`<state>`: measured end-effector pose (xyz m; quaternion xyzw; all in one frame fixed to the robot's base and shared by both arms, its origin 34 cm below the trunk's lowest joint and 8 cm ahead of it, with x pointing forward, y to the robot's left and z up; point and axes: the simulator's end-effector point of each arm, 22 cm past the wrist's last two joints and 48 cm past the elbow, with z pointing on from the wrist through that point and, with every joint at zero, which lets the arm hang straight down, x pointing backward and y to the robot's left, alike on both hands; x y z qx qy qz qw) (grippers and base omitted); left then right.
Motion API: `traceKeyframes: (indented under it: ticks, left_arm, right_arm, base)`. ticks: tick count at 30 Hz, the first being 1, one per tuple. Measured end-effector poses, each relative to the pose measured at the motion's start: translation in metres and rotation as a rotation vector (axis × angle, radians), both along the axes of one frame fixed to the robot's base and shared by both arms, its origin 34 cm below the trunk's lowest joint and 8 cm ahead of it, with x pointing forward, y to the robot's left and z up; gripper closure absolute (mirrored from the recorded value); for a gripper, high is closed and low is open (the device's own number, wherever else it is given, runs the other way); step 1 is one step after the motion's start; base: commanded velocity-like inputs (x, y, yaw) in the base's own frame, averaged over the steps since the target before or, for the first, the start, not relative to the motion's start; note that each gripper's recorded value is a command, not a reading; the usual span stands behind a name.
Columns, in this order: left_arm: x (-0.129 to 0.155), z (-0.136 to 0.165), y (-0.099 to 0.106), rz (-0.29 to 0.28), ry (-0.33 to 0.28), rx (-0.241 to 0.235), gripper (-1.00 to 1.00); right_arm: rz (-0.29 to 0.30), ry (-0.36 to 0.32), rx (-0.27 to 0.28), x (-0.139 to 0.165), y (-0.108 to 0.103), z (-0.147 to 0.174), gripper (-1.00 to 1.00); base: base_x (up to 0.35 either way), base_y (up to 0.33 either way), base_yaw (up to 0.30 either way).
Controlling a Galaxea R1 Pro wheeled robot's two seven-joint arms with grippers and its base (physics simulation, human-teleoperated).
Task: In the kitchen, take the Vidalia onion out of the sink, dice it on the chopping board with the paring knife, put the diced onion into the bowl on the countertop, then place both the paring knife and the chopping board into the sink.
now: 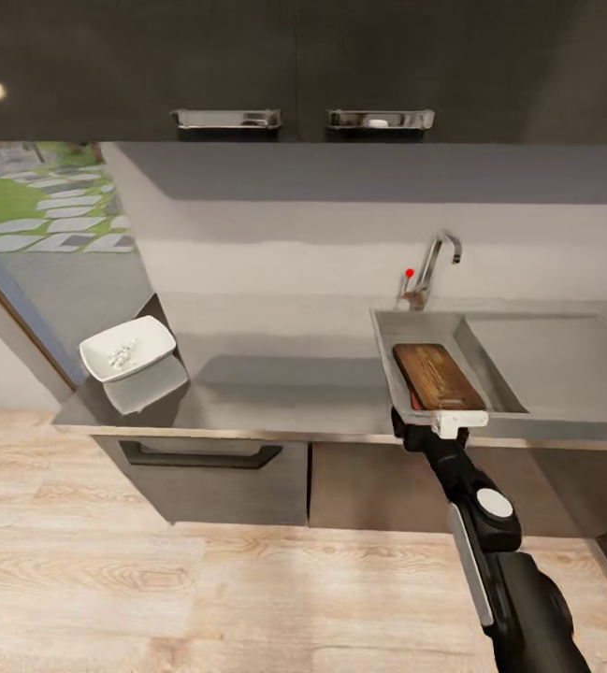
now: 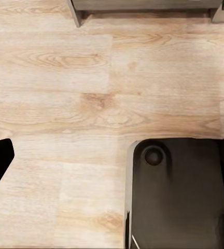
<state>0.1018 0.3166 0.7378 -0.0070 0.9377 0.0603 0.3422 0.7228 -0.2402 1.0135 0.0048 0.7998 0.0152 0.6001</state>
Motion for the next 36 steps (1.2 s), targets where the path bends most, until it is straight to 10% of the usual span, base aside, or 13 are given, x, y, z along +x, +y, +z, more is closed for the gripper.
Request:
traceKeyframes:
  ticks: [9, 21, 28, 36]
  left_arm:
    - [0.001, 0.000, 0.001, 0.000, -0.004, 0.001, -1.00]
    - [0.002, 0.001, 0.002, -0.002, -0.005, 0.003, -1.00]
    - [0.002, 0.001, 0.003, -0.002, -0.006, 0.004, -1.00]
    - [0.002, 0.001, 0.004, -0.001, -0.005, 0.006, -1.00]
  right_arm:
    - [0.023, 0.057, -0.025, -0.092, 0.005, -0.072, -1.00]
    - [0.084, 0.456, 0.007, -0.316, 0.027, -0.313, -1.00]
    - [0.102, 0.635, 0.014, -0.462, 0.021, -0.358, -1.00]
    - [0.079, 0.749, 0.002, -0.515, 0.009, -0.368, -1.00]
  base:
    - [-0.043, 0.000, 0.000]
    - [0.000, 0.000, 0.000]
    - [0.000, 0.000, 0.000]
    - [0.000, 0.000, 0.000]
